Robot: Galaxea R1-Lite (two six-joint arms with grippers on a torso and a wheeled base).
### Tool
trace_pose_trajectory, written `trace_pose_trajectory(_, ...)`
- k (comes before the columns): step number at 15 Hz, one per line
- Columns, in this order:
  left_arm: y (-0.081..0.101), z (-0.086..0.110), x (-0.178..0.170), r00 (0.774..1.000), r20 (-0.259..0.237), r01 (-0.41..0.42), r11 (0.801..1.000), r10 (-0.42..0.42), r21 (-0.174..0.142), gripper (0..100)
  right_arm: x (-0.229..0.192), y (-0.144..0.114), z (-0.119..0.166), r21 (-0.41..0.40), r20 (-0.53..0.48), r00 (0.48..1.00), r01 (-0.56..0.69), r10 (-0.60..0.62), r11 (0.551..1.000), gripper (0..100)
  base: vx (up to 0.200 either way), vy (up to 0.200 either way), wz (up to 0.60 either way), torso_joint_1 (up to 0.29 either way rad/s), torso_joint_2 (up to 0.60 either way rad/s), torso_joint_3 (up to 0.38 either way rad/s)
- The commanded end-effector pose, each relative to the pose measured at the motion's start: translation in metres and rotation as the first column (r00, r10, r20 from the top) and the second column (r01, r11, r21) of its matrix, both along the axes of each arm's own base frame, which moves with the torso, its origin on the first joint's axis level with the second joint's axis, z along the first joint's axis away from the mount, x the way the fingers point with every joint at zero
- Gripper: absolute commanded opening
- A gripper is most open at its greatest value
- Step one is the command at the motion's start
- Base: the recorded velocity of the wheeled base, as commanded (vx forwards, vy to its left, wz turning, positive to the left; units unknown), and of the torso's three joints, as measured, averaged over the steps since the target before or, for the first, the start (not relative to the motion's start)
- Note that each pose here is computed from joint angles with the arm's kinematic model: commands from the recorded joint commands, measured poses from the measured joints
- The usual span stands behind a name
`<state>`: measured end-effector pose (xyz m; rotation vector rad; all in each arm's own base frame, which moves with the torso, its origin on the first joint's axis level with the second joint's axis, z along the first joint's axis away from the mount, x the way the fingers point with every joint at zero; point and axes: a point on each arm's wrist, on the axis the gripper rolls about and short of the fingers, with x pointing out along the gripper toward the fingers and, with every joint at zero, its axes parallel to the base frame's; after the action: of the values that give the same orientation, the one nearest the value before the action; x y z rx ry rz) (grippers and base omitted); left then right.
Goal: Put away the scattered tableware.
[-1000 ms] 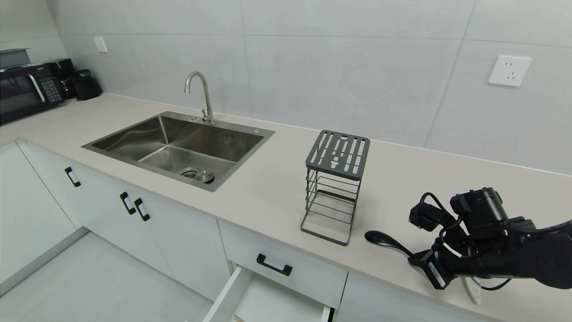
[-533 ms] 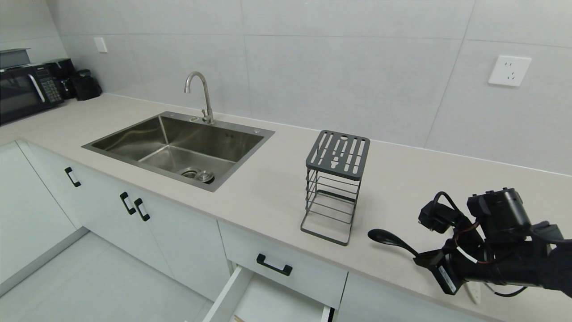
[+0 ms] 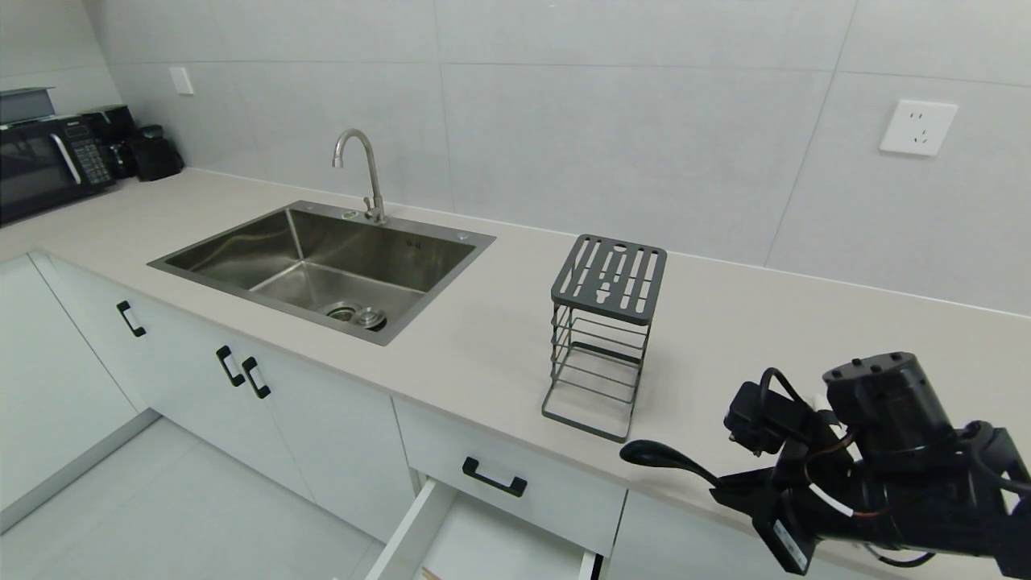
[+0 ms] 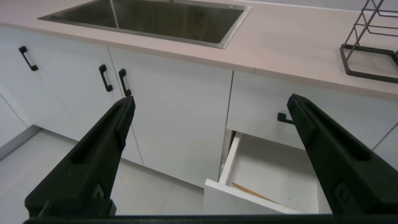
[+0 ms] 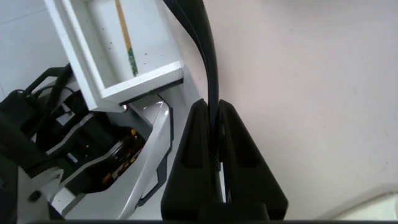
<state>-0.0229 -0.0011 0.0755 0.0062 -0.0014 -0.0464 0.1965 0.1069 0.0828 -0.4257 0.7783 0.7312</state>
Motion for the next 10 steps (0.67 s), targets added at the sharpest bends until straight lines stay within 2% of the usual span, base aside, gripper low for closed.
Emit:
trace_pose_trajectory(1,0.0,0.0,0.0,1.0,-0.001,0.0,1.0,0.0,0.0,100,-0.009,0.01,0.0,0.0,-0.004,0.998,-0.057,0.057,0.998,0,0.0,0.0,0.0,0.0,0.0,0.0)
trace_pose_trajectory(5,0.0,0.0,0.0,1.0,-0.001,0.0,1.0,0.0,0.0,100,-0.019,0.024,0.0,0.006,-0.007,0.992,-0.125,0.125,0.992,0,0.0,0.0,0.0,0.0,0.0,0.0)
trace_pose_trajectory(10,0.0,0.0,0.0,1.0,-0.001,0.0,1.0,0.0,0.0,100,-0.03,0.059,-0.003,0.04,-0.049,0.976,-0.211,0.213,0.977,0,0.0,0.0,0.0,0.0,0.0,0.0)
